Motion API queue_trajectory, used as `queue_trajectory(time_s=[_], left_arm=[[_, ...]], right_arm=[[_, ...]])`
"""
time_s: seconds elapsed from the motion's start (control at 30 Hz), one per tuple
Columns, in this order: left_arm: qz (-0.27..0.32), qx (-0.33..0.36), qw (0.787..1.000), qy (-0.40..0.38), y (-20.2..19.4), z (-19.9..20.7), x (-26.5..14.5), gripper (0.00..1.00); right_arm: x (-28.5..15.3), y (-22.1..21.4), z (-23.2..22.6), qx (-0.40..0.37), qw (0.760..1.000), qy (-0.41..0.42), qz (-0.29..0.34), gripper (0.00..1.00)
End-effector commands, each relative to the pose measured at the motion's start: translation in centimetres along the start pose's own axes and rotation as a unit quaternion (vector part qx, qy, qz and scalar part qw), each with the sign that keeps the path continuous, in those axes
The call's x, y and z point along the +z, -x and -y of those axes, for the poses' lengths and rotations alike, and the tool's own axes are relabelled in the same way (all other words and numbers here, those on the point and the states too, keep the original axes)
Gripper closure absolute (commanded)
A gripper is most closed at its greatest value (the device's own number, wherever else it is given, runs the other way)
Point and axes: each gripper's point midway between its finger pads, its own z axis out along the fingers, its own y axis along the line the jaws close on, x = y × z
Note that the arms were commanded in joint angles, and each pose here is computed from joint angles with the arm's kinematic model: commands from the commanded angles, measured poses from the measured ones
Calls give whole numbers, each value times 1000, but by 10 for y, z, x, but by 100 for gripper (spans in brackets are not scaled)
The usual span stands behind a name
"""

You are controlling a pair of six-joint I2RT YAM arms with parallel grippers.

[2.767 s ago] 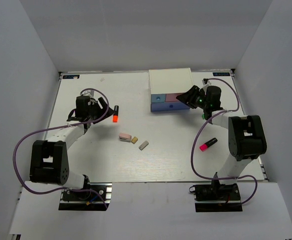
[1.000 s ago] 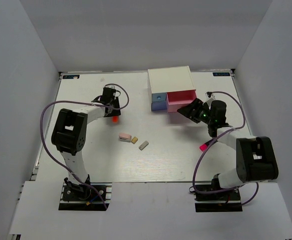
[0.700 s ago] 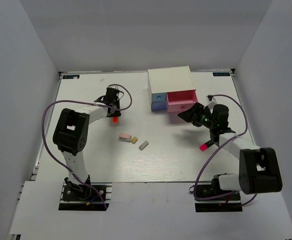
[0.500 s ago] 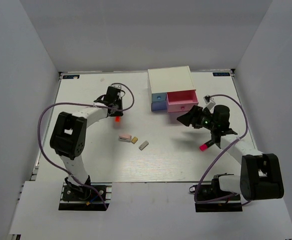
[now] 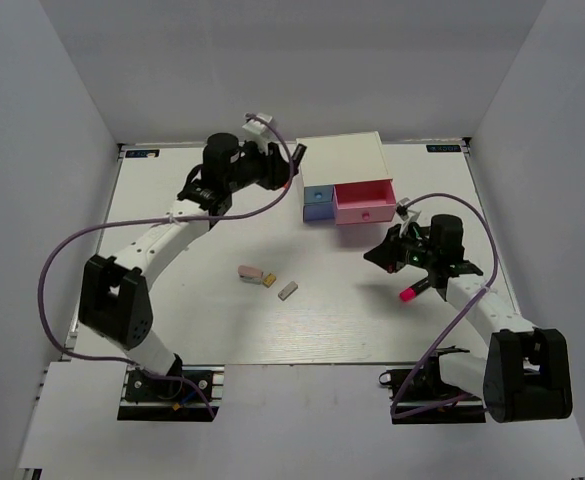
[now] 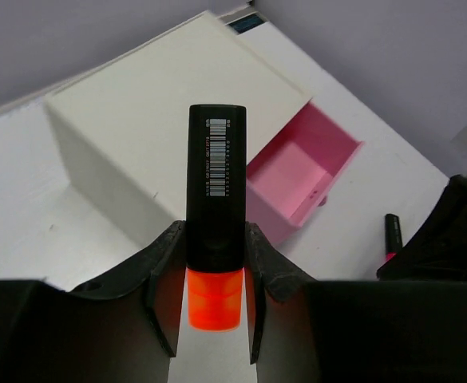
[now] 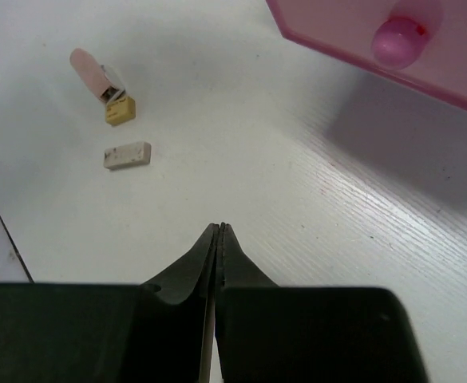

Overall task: Sort the stationery into containers
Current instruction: Place the pen in the drawer.

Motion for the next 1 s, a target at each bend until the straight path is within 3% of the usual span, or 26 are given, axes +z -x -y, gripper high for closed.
queue_trajectory(time_s=[0.0, 0.2, 0.43, 0.53, 0.67, 0.77, 0.83, 0.9, 0.93, 0.97], left_arm=[[24, 47, 994, -97, 25, 37, 28, 93], [24, 96, 984, -150, 31, 74, 75, 91], [-2, 116, 979, -166, -5, 97, 121, 88], [-14, 119, 980, -161, -23, 103, 133, 83], [-26, 128, 982, -140, -38, 100, 142, 66], [-24, 134, 984, -118, -37, 97, 145, 48], [-18, 136, 984, -113, -36, 100, 149, 36], [-6, 139, 984, -109, -27, 100, 152, 31], [-1, 140, 984, -109, -23, 101, 152, 29], [5, 141, 984, -110, -16, 103, 152, 26]], right_arm=[[-7, 20, -2, -88, 996, 9, 10, 100], [-20, 39, 25, -166, 984, -66, 11, 100], [-40, 45, 42, -184, 975, -119, 16, 100], [-44, 48, 47, -188, 973, -134, 17, 100], [-55, 50, 65, -190, 967, -167, 16, 100], [-59, 46, 76, -182, 966, -185, 0, 99], [-61, 45, 76, -190, 966, -176, -13, 81], [-61, 45, 77, -203, 965, -163, -21, 63], [-61, 44, 76, -220, 963, -152, -30, 46], [-62, 40, 76, -221, 963, -146, -41, 41]])
